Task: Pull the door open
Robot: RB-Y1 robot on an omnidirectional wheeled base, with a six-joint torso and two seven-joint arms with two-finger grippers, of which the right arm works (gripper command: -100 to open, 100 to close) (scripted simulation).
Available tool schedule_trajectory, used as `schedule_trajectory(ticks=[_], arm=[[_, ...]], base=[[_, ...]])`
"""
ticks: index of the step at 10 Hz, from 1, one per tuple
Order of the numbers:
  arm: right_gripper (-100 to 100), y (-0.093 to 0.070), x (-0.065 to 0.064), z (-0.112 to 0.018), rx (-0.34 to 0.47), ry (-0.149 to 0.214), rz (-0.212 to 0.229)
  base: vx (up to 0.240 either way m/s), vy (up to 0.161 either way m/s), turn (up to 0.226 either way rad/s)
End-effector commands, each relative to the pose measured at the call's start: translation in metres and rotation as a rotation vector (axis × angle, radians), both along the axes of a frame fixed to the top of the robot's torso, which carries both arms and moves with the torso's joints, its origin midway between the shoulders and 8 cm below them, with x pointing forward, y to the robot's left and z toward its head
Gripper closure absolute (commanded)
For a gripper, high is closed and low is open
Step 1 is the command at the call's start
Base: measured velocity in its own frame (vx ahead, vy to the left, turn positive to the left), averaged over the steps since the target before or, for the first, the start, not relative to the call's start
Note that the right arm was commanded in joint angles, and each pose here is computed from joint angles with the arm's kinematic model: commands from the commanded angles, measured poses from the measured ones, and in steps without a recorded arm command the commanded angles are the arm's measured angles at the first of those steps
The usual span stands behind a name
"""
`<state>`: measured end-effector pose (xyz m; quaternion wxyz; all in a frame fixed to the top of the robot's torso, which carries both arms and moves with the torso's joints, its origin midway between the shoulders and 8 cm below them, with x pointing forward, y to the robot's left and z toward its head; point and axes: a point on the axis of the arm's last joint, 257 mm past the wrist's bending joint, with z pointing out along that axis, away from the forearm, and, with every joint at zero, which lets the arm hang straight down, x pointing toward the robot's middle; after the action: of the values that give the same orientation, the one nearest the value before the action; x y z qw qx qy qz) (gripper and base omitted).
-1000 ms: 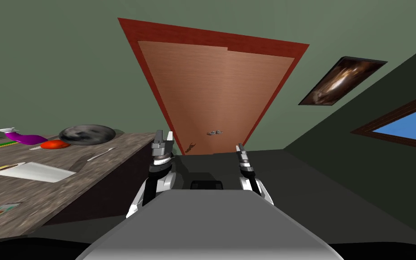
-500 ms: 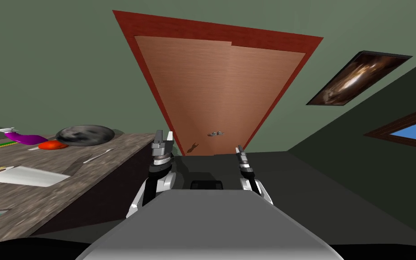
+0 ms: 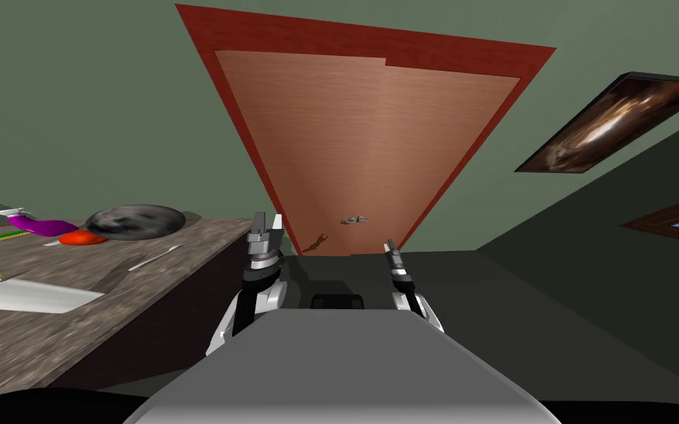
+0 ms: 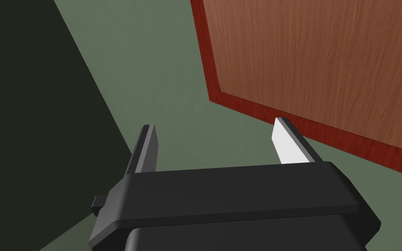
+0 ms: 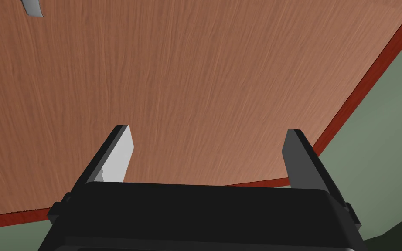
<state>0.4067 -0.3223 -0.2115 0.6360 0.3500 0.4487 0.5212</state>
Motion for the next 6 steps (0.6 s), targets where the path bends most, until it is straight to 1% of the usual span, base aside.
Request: schedule_trajectory(ticks=[1, 2, 4, 6], arm=[[-100, -0.004, 0.001, -0.014, 0.013, 0.024, 0.002], [-100, -0.004, 0.001, -0.015, 0.013, 0.025, 0.002], [-100, -0.010, 0.002, -0.032, 0.030, 0.058, 0.002], [-100, -0.015, 0.002, -0.049, 0.047, 0.090, 0.002]], base=[[0.085, 0.013, 0.041], [0.058, 0.008, 0.016], [0.068, 0.005, 0.033], [0.112, 0.013, 0.045]])
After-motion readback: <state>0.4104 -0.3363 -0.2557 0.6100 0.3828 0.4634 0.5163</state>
